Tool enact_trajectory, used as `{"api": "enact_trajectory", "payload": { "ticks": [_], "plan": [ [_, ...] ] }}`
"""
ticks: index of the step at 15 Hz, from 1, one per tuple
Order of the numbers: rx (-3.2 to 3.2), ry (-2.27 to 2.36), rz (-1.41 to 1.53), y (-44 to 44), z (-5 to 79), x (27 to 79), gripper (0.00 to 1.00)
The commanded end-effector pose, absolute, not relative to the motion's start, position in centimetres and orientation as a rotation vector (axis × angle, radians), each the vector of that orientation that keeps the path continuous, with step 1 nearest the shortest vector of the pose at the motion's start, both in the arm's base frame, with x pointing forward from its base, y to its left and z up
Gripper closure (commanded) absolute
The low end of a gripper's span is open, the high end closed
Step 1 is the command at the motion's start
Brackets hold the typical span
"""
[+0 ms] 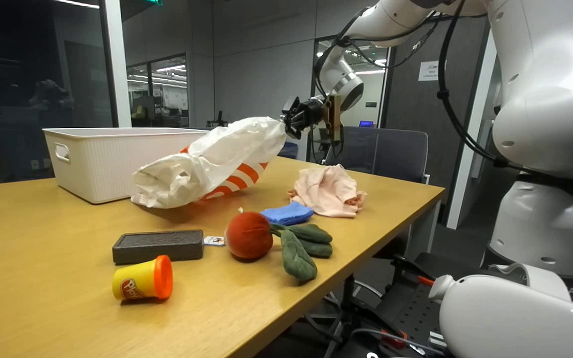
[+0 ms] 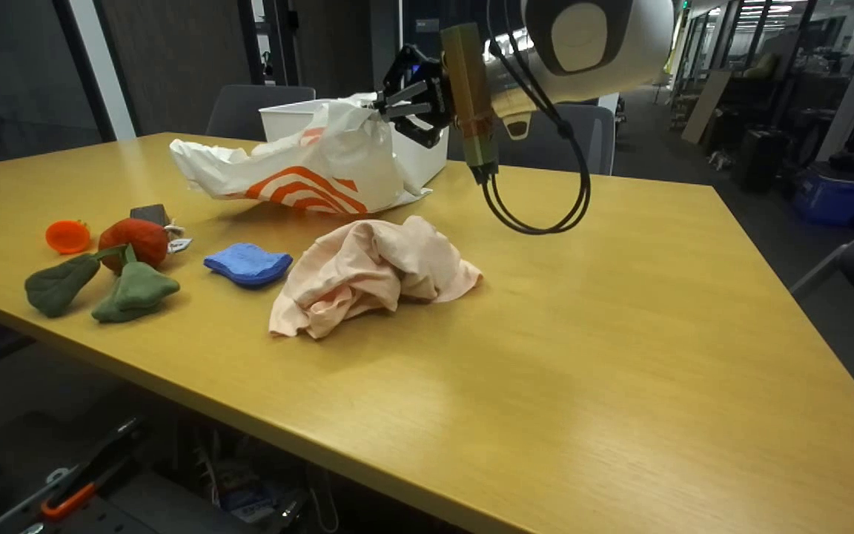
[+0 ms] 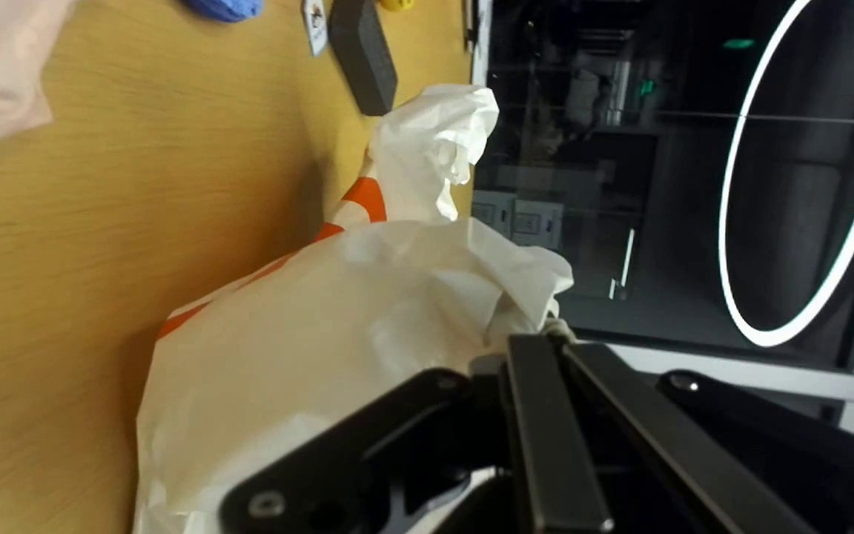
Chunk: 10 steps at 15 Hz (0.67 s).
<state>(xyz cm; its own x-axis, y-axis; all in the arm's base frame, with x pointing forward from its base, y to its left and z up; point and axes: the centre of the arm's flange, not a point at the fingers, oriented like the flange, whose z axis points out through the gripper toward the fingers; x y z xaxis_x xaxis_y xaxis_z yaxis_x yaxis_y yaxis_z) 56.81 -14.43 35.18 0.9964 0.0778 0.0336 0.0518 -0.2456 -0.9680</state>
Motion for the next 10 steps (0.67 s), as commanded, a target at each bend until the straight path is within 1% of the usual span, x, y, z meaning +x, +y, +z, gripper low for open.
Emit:
{"api": "enact_trajectory", "payload": {
  "ticks": [1, 3, 4, 5, 6, 10],
  "plan": [
    [-1.673, 0.036, 0.002, -15.3, 35.9, 57.8, 0.99],
    [-1.643, 0.069, -0.021, -15.2, 36.4, 58.2, 0.99],
    [-1.674, 0.078, -0.026, -15.0, 36.9, 58.3, 0.89],
    [-1.708, 0.067, -0.018, -14.5, 37.5, 58.4, 0.72],
    [-1.794, 0.062, -0.004, -14.0, 38.1, 58.3, 0.68],
    [-2.009, 0.059, 0.05, -11.5, 40.9, 57.8, 0.36]
  ]
}}
